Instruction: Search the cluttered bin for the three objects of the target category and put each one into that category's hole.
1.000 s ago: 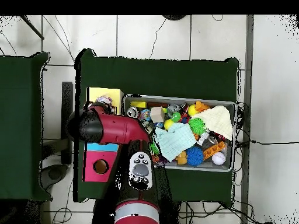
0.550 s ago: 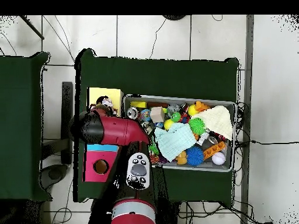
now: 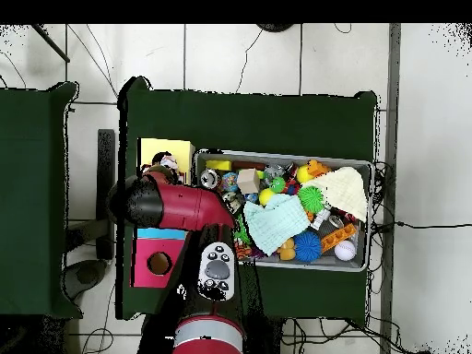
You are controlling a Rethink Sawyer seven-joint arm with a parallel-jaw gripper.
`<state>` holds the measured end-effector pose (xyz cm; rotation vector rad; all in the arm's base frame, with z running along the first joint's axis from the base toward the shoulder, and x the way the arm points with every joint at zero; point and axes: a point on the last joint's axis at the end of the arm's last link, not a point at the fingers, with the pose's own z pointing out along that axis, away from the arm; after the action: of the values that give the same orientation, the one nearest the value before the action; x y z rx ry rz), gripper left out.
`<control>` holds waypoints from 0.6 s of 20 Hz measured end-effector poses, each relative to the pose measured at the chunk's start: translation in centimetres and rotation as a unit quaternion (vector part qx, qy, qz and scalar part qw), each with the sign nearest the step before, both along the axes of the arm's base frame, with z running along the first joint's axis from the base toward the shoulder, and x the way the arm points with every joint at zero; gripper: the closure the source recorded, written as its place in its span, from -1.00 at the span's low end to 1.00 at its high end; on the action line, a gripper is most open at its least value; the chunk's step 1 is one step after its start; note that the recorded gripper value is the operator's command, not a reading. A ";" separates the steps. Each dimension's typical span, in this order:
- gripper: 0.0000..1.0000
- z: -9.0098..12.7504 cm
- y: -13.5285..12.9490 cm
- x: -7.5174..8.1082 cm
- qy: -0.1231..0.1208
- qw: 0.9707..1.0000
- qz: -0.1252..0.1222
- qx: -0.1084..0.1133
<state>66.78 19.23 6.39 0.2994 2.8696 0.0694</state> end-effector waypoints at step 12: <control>1.00 2.1 0.0 0.0 -0.005 1.000 -0.001 0.003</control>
<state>66.81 19.28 8.52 0.3010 2.8591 0.0793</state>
